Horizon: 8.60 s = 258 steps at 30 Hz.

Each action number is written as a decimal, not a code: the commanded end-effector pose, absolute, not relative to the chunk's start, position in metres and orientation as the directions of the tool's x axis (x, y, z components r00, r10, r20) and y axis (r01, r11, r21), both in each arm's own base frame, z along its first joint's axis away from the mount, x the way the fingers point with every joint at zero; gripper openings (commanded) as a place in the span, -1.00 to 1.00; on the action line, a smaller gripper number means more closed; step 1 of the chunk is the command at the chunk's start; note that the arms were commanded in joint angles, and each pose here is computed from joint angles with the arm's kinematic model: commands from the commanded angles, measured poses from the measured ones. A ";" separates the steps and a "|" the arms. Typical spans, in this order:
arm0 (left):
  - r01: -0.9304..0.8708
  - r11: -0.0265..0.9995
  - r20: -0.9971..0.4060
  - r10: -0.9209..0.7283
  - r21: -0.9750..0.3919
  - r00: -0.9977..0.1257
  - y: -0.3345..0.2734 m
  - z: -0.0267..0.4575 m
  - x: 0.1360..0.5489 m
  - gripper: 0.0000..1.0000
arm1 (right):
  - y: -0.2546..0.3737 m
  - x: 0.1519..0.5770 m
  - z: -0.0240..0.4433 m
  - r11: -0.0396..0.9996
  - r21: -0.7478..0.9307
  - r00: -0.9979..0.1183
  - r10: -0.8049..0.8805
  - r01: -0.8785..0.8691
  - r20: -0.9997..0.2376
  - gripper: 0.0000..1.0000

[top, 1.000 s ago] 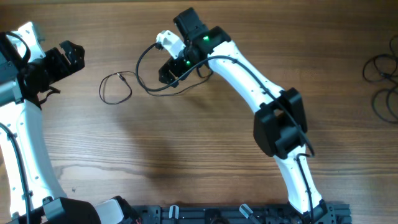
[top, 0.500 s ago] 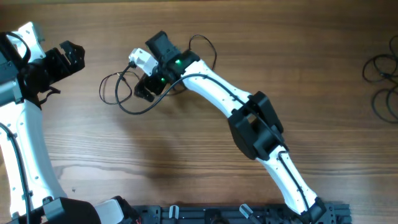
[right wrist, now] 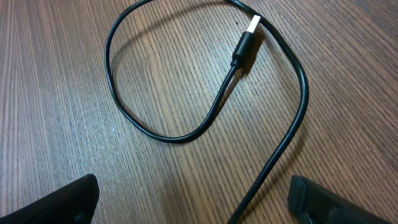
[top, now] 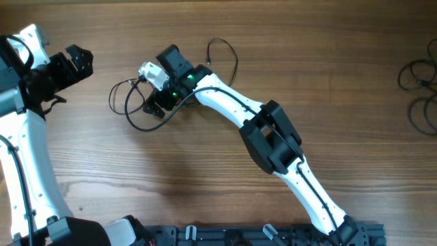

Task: Untangle cables

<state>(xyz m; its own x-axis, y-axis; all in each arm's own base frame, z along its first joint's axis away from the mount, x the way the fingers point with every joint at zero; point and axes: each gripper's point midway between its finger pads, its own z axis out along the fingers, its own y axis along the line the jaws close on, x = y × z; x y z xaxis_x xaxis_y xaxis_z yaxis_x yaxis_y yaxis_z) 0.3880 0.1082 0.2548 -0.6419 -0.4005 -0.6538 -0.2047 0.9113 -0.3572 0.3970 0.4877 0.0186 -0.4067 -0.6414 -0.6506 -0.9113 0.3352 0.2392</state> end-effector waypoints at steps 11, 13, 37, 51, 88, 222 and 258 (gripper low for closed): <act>-0.166 0.908 -0.666 -0.398 -0.386 -0.630 0.100 0.267 0.390 1.00 | 0.485 0.393 -0.002 0.343 0.246 -0.419 -0.665 -0.907 -0.618 0.99; -0.163 0.907 -0.666 -0.398 -0.388 -0.630 0.099 0.268 0.390 0.99 | 0.481 0.393 -0.006 0.344 0.228 -0.409 -0.683 -0.911 -0.605 1.00; -0.137 0.902 -0.665 -0.397 -0.409 -0.632 0.094 0.270 0.391 1.00 | 0.460 0.379 -0.033 0.307 0.199 -0.365 -0.776 -0.931 -0.514 0.31; -0.128 0.900 -0.664 -0.397 -0.416 -0.633 0.092 0.270 0.391 0.99 | 0.459 0.378 -0.034 0.310 0.203 -0.370 -0.779 -0.929 -0.507 -0.76; -0.123 0.901 -0.665 -0.394 -0.417 -0.634 0.091 0.271 0.391 0.99 | 0.257 0.475 -0.063 0.801 0.086 -0.798 -0.569 -0.592 -0.197 -0.92; -0.079 0.913 -0.625 -0.335 -0.400 -0.705 0.080 0.257 0.376 1.00 | 0.215 0.508 0.119 0.986 0.091 -0.868 0.166 0.139 -0.468 -0.92; 0.052 0.859 -0.568 -0.290 -0.509 -0.770 0.024 0.258 0.369 0.99 | 0.024 0.330 0.410 0.988 0.051 -0.659 0.136 0.147 -0.740 -0.91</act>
